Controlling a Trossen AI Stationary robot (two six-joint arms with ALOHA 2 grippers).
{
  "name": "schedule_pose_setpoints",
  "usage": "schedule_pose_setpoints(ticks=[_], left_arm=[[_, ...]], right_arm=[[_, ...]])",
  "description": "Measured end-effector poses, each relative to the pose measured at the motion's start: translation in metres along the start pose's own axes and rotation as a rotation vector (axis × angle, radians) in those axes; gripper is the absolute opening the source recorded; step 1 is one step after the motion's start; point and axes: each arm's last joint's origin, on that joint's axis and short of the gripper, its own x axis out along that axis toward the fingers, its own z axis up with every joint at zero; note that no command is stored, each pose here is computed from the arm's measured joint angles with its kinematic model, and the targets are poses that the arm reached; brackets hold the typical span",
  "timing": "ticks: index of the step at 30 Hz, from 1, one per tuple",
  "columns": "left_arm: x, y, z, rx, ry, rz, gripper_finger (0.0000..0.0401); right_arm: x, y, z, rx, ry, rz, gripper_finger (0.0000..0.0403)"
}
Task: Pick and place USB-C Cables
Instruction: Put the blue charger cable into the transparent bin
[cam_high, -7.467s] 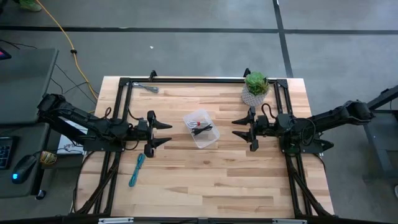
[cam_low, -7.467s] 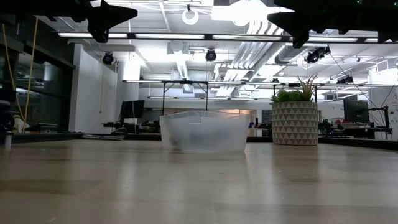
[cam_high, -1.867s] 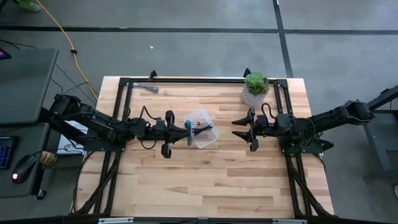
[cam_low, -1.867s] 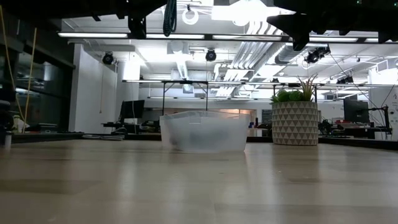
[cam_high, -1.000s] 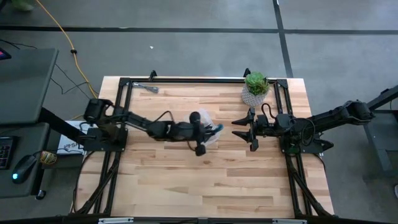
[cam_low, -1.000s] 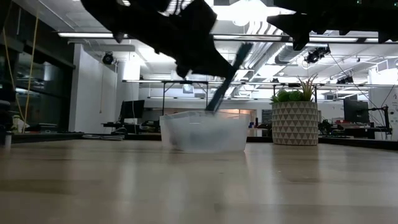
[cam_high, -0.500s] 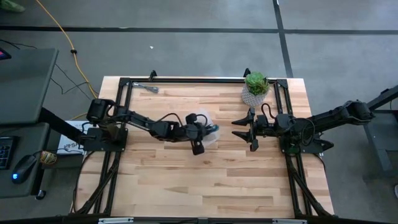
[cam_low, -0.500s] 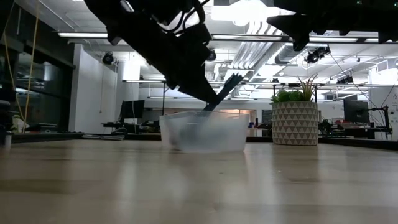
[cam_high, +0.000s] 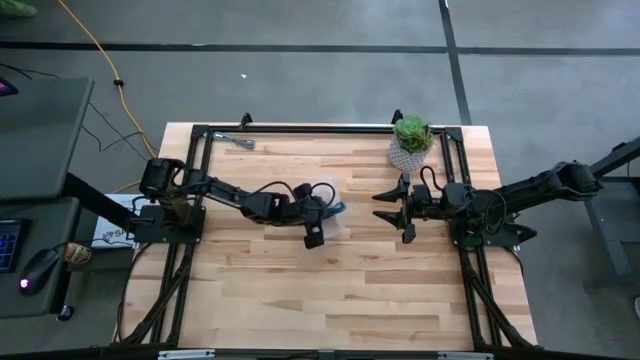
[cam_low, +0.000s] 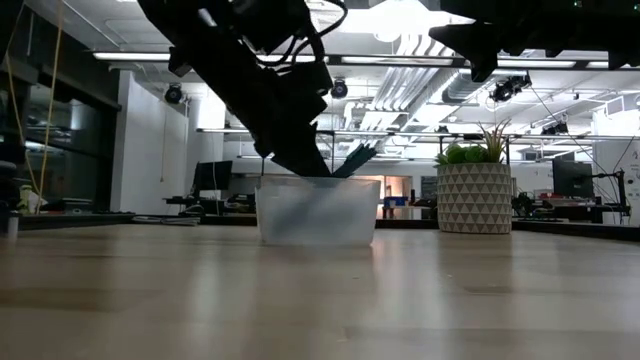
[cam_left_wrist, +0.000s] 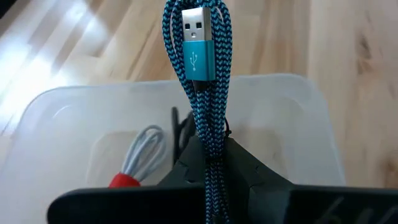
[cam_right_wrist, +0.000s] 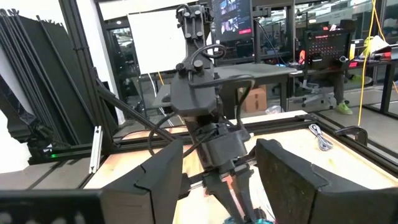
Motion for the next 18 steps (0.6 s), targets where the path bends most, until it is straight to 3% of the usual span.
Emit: schedule_pose_setpoints(ticks=[11,18], left_arm=[[-0.003,0.000,0.012,-0.125,-0.001,0.040,0.0001],[-0.008,0.000,0.022,-0.365,-0.014,0.045,0.0001]], right_arm=[[0.000,0.000,0.000,0.000,0.000,0.000,0.0195],[0.000,0.000,0.000,0.000,0.000,0.000,0.0195]])
